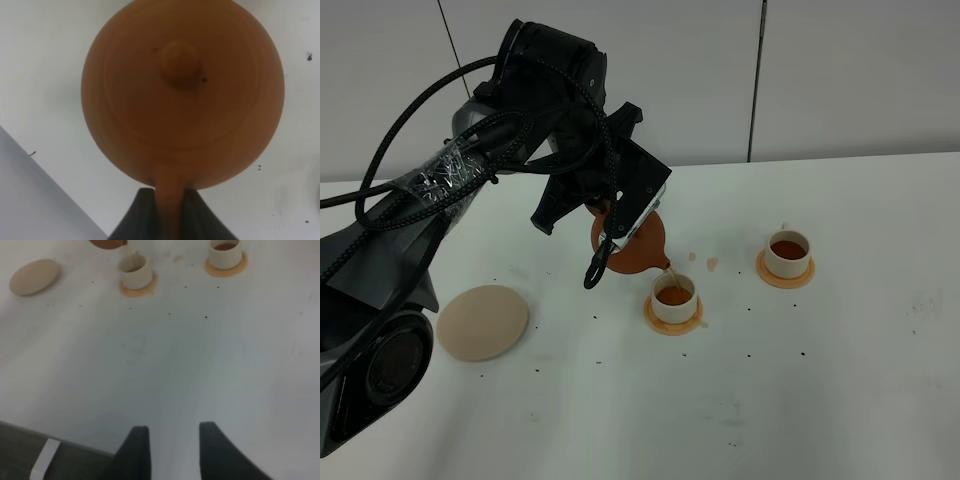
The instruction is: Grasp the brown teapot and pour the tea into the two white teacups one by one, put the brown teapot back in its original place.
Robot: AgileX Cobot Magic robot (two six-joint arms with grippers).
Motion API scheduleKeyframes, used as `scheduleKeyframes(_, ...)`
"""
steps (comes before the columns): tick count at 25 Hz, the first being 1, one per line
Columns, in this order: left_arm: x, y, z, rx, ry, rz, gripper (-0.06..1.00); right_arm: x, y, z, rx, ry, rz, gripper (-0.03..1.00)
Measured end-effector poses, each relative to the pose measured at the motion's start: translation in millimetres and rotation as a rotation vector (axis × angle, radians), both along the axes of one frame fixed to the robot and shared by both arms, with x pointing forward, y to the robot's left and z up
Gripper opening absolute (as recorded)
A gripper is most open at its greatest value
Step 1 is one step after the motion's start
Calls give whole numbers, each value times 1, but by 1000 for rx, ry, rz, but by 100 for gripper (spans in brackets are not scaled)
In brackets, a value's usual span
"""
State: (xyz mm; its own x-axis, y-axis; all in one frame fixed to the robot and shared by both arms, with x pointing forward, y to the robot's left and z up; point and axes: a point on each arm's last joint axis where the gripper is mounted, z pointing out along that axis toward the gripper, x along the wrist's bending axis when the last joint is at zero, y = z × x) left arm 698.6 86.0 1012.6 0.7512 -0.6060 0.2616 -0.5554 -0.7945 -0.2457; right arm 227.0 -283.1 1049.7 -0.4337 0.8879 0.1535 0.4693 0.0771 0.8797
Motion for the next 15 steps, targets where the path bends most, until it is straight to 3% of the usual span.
scheduleKeyframes(15,1,2,1,25,-15,4,17,0,0,0,0,0,0,24)
